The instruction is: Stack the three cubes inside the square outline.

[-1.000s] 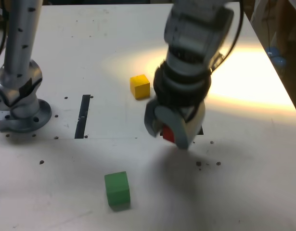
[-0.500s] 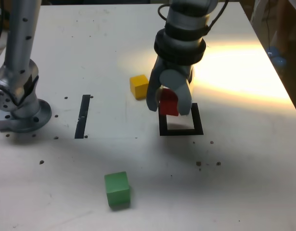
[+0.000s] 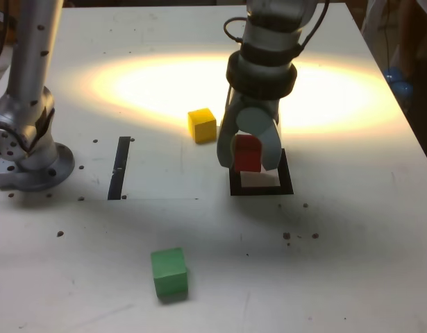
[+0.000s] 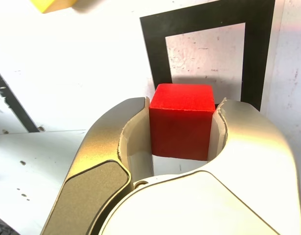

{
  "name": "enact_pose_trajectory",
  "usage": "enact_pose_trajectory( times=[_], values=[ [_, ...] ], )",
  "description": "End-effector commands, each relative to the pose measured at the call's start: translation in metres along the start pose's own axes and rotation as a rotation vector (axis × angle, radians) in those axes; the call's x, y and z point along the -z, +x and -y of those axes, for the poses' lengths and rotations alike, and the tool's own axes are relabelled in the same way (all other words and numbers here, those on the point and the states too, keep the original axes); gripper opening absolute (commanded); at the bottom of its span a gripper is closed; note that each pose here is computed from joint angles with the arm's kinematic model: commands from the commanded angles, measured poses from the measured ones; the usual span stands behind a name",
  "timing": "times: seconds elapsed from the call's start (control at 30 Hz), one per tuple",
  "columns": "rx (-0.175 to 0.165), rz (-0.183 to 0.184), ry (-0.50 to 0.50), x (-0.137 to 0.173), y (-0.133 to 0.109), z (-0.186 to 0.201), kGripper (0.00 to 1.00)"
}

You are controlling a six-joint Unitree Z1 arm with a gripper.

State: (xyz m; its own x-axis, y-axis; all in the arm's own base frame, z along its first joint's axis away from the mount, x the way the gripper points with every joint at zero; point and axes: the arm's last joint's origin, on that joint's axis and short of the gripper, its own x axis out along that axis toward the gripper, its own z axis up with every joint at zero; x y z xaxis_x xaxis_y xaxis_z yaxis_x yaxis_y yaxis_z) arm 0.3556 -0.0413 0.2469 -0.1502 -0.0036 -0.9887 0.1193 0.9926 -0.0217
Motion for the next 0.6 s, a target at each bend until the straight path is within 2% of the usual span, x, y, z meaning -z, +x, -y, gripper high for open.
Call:
enact_pose_trajectory(
  times=[0.0,0.57],
  values=[
    [0.001,-0.005,-0.003,-0.002,0.005,-0.001,0.35],
    [-0.002,0.004,-0.022,-0.010,0.018,-0.009,0.35]
  ],
)
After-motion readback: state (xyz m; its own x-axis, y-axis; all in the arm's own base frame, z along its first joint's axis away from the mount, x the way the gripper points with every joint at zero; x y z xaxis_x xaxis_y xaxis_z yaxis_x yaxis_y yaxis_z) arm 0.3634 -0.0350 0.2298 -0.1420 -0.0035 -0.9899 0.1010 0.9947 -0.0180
